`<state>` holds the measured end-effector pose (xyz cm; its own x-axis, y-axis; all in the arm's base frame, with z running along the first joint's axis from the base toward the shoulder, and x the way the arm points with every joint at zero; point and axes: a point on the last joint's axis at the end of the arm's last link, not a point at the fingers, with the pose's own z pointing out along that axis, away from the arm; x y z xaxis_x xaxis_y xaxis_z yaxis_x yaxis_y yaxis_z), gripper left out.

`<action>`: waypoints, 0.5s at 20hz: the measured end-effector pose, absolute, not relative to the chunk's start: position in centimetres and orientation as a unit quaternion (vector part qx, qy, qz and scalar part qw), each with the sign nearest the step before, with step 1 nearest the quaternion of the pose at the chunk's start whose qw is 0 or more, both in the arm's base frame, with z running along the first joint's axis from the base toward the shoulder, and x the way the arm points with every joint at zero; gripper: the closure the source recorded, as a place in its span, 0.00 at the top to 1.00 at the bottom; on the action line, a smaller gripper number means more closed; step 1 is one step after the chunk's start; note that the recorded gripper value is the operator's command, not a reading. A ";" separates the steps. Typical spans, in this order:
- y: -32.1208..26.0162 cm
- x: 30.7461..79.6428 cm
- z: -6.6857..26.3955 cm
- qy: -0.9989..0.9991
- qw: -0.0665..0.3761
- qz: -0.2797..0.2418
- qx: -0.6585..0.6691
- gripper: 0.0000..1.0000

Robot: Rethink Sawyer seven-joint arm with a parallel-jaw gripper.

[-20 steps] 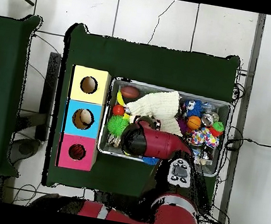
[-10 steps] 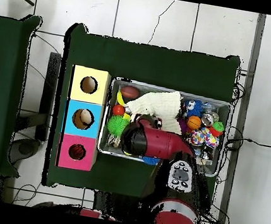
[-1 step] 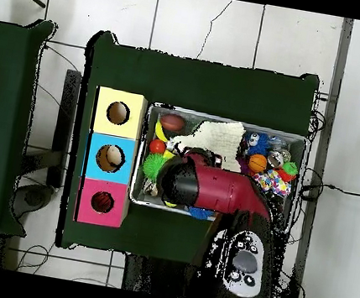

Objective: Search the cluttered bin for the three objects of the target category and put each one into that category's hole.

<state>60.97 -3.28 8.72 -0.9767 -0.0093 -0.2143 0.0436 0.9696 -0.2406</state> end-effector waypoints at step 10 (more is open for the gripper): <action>-3.5 61.1 10.5 0.983 0.116 -0.140 -0.007 0.00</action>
<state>61.08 -3.46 10.46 -0.9730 -0.0470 -0.2258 0.0181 0.9605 -0.2777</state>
